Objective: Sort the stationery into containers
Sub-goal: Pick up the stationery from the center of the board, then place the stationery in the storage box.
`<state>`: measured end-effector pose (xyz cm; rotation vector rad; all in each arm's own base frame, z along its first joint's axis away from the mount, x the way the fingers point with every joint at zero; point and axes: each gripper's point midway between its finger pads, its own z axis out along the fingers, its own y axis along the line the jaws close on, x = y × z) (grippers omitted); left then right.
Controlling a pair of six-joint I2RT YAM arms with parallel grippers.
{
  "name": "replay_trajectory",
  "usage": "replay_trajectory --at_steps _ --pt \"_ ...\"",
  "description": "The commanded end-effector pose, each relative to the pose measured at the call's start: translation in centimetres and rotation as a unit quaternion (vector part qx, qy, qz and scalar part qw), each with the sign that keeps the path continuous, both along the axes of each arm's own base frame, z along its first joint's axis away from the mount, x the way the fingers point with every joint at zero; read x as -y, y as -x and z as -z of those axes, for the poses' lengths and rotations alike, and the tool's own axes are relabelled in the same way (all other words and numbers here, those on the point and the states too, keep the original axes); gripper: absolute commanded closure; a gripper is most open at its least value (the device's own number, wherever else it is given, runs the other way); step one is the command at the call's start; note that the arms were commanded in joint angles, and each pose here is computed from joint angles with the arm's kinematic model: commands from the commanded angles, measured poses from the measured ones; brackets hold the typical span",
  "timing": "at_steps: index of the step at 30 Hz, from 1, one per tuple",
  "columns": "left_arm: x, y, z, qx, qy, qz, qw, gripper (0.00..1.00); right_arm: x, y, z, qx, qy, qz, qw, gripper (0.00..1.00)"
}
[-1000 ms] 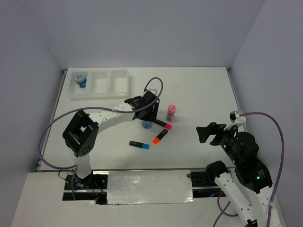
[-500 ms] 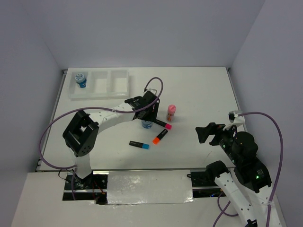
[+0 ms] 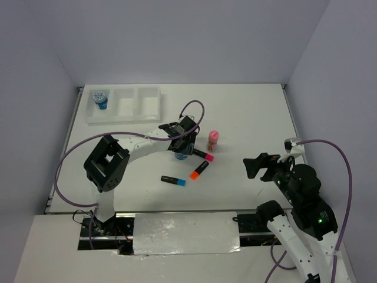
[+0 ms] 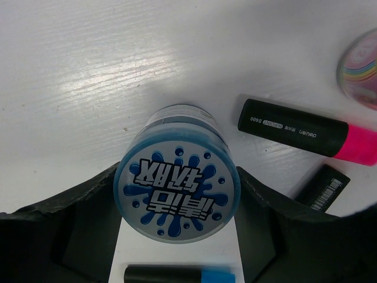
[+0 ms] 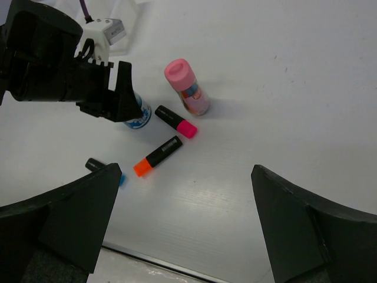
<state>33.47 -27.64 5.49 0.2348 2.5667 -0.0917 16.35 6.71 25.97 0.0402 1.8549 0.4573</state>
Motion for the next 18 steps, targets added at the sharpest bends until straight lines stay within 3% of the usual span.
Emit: replay_trajectory --at_steps 1,3,5,10,14,16,18 --pt "0.0 -0.6 -2.2 0.023 0.005 -0.005 1.000 0.73 -0.3 -0.4 -1.0 0.022 -0.002 -0.006 1.000 0.00" --pt "-0.6 -1.1 -3.5 0.038 -0.001 -0.018 0.999 0.92 -0.3 -0.4 -1.0 0.024 -0.003 -0.007 1.000 0.00" --pt "-2.5 -2.0 -5.2 0.050 -0.004 -0.047 0.998 0.99 -0.3 -0.4 -1.0 0.024 -0.003 -0.006 1.000 0.00" --pt "-11.8 -5.7 -10.4 0.090 0.005 -0.187 0.978 1.00 -0.3 -0.3 -1.1 0.027 -0.004 -0.009 1.000 0.00" --pt "-24.5 -8.6 -15.7 0.148 0.029 -0.362 0.920 1.00 -0.3 -0.2 -1.2 0.030 -0.005 -0.009 1.000 0.00" --pt "-29.2 -10.3 -16.4 0.145 0.051 -0.410 0.899 1.00 -0.3 -0.2 -1.3 0.030 -0.005 -0.010 0.999 0.00" --pt "-31.5 -11.0 -16.2 0.123 0.052 -0.432 0.892 1.00 -0.4 -0.2 -1.3 0.031 -0.005 -0.012 0.999 0.00"
